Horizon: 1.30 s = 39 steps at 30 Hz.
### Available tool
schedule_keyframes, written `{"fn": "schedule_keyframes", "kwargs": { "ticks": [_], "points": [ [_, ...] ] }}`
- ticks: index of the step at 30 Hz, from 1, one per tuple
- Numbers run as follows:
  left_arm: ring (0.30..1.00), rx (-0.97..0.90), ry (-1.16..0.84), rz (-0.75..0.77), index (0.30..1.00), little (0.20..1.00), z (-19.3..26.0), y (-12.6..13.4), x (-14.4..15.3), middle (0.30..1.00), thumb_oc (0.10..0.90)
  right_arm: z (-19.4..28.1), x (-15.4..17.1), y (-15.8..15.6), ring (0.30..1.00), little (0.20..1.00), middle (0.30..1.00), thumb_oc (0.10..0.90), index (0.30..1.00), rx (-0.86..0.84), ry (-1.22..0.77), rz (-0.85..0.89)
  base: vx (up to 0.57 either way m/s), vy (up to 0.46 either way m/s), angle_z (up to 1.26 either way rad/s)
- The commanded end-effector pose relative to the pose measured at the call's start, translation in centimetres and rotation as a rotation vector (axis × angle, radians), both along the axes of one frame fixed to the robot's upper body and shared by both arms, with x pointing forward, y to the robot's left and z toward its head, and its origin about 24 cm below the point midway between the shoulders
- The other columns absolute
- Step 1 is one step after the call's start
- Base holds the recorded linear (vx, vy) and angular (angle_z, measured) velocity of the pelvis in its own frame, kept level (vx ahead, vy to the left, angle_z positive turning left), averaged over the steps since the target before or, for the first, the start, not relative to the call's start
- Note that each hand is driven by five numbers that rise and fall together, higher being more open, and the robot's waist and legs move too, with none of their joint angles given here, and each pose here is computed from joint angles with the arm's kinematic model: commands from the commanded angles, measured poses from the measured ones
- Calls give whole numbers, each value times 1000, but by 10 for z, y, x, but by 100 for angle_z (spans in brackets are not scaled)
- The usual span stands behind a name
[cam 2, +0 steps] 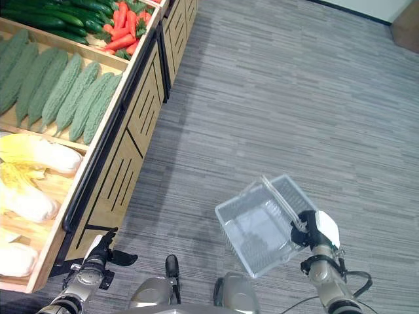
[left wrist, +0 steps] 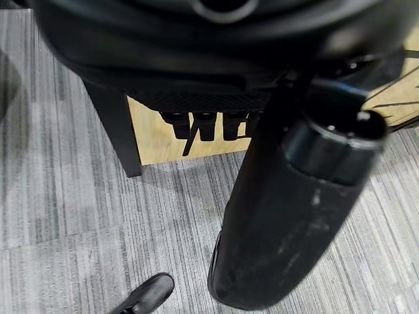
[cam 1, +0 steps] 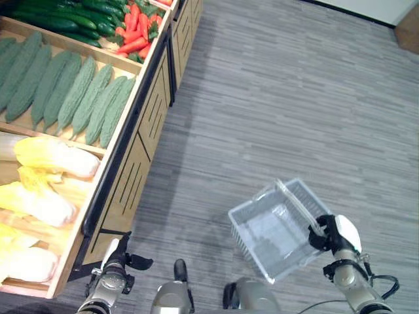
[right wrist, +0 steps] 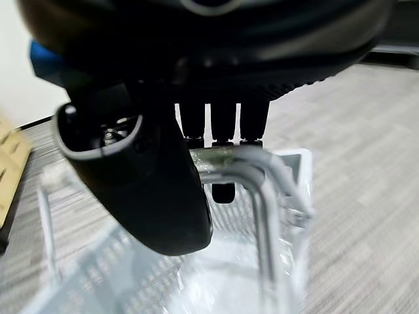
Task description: Get the vegetables into the basket
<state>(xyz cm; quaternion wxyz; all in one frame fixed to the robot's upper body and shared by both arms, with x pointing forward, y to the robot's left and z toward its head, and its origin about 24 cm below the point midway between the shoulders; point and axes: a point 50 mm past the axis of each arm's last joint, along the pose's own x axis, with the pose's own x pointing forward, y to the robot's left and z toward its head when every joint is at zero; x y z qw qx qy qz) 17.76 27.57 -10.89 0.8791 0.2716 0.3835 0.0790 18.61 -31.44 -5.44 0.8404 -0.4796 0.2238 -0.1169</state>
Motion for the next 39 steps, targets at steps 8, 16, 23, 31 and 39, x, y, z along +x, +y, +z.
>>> {"fn": "schedule_keyframes", "kwargs": {
  "ticks": [8,16,23,31,39],
  "points": [
    [1000,-15,89,51,1000,1000,-18,-1,-36,1000,900,36,-11,-49,300,300,300,400,300,-154,-97,-106,271,-153,71],
    [1000,-56,136,96,1000,1000,-28,-11,-53,1000,900,47,-10,-60,300,300,300,400,300,-177,-95,-74,184,-287,56],
    [1000,-58,70,2,1000,1000,-20,-29,-18,1000,900,41,-36,-73,300,300,300,400,300,-143,-114,-232,-2,-202,115],
    [1000,23,174,17,1000,1000,-26,-13,-38,1000,900,28,-40,-62,300,300,300,400,300,-115,-93,-230,103,51,75],
    [1000,37,177,54,1000,1000,-25,-2,-45,1000,900,19,-34,-52,300,300,300,400,300,-86,-71,-210,116,142,12]
  ]
}}
